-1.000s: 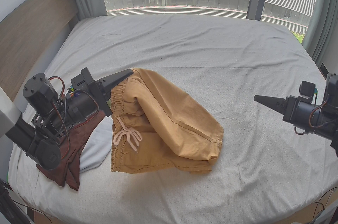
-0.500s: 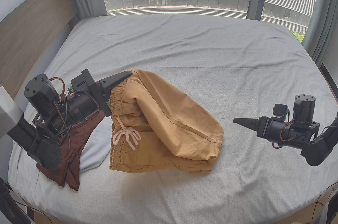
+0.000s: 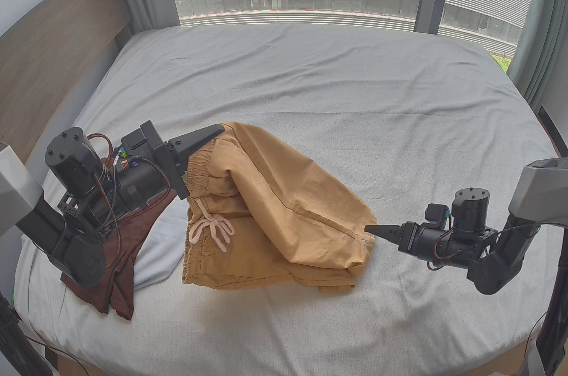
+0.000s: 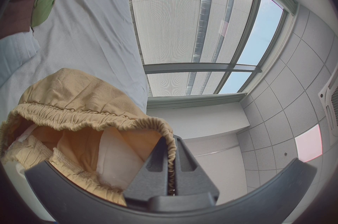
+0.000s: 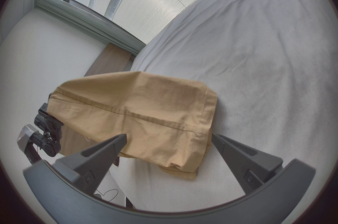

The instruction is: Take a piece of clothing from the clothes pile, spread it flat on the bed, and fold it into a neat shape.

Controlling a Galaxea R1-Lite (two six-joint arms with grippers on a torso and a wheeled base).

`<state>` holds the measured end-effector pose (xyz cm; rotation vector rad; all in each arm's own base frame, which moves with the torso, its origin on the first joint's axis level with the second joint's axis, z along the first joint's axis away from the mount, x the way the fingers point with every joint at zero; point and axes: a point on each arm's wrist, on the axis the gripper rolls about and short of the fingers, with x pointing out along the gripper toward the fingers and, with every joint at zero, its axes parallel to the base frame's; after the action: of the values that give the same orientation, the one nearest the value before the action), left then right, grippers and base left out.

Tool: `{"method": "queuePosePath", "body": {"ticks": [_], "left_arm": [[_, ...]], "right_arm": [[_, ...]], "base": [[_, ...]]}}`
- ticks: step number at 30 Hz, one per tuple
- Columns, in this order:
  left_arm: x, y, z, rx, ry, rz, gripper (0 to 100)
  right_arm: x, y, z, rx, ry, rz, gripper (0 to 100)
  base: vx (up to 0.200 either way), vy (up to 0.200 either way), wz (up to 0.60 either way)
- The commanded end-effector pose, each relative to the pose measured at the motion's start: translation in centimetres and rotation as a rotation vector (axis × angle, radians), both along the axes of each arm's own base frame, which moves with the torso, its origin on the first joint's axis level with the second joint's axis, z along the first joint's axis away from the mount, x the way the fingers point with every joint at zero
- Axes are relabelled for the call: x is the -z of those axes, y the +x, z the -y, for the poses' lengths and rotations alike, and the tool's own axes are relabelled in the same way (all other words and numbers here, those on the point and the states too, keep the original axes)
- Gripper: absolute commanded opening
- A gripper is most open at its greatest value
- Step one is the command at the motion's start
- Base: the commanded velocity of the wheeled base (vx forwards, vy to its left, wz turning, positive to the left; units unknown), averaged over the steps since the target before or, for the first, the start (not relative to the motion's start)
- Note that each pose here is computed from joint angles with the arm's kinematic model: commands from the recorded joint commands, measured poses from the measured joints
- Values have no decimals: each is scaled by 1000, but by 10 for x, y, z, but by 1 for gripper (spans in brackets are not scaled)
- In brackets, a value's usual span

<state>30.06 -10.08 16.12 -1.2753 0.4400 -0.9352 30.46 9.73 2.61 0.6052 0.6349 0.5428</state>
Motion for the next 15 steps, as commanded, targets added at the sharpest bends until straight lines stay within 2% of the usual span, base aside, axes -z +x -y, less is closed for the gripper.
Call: {"method": "queuePosePath", "body": {"ticks": [1, 11, 15], "left_arm": [[1, 1, 0, 0, 0, -2, 0], [3, 1, 1, 1, 2, -10, 0], [6, 2, 1, 1, 6, -19, 0]], "right_arm": [[36, 7, -10, -17, -16, -79, 100], [54, 17, -19, -22, 0, -113, 100], [51, 22, -25, -20, 46, -98, 100]], "base": [[0, 0, 0], [0, 0, 0], [0, 0, 0]]}}
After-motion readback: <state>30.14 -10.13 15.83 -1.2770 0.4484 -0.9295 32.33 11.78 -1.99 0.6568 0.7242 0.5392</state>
